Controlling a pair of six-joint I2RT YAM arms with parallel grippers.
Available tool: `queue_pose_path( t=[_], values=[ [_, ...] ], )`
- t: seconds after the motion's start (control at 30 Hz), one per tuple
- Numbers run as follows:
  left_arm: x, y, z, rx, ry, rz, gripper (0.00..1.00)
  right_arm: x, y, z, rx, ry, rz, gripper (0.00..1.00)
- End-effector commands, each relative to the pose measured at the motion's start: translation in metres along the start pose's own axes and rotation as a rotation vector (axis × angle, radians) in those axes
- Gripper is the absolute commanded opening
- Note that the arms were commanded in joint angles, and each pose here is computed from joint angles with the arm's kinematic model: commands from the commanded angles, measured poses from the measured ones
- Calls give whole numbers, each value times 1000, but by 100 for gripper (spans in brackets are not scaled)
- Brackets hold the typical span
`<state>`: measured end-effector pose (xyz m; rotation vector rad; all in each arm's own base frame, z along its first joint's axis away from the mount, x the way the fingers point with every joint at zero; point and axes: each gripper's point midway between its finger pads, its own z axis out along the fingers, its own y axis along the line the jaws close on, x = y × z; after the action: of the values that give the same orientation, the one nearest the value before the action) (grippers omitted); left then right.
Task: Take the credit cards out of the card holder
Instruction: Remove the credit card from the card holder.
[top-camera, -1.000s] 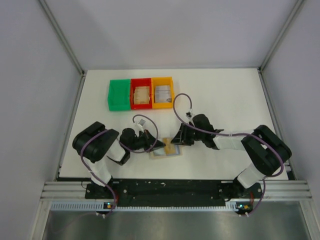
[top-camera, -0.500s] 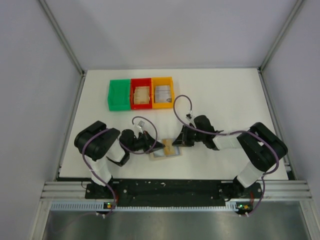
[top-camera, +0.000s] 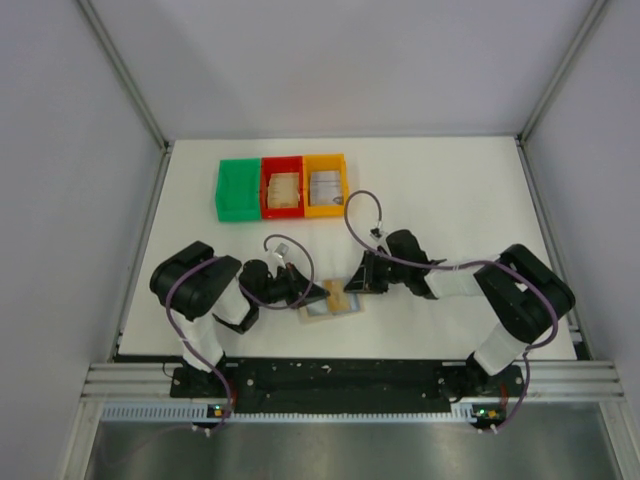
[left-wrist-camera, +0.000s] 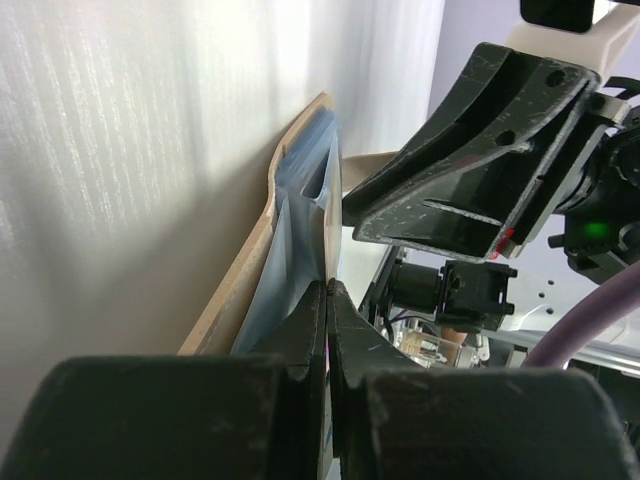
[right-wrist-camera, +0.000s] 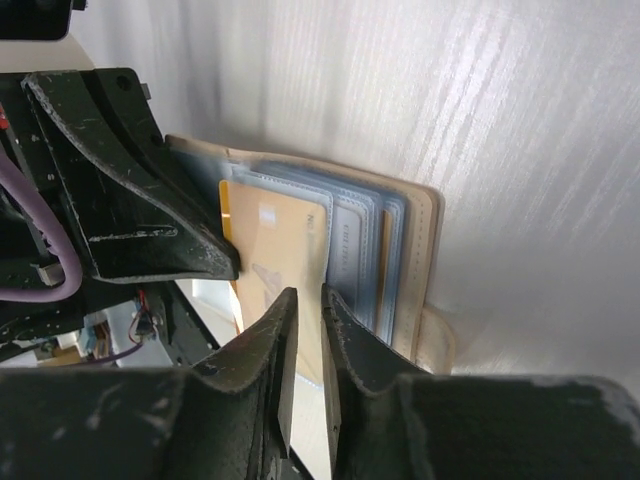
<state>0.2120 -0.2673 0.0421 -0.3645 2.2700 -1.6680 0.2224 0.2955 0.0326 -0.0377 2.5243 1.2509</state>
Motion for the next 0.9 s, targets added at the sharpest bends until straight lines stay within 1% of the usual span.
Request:
queue_pose_path(
  t=[0.0,0.07,0.27,0.5,0.63,0.73,0.8,0.87],
  values=[
    [-9,-47,-5,202,-48,144,0,0,-10,-1,92,22,-60,20],
    [-10,-47,-5,208,-54,141,0,-1,-13,-1,136,30,-80,26],
    [-12,-54,-8,255,-64,121,0,4,-14,3,137,66,-82,27],
    [-13,-63,-9,279,-72,148,0,10,-17,5,162,109,-89,26],
    [-13,-63,-9,277,-69,146,0,14,-15,11,192,146,-120,20],
    [-13,-63,-9,278,-70,149,0,18,-21,12,275,176,-156,17],
    [-13,-63,-9,278,-70,150,0,18,-29,10,336,177,-168,11],
    [-12,-61,-9,271,-67,148,0,18,-38,5,409,181,-180,0]
  ],
)
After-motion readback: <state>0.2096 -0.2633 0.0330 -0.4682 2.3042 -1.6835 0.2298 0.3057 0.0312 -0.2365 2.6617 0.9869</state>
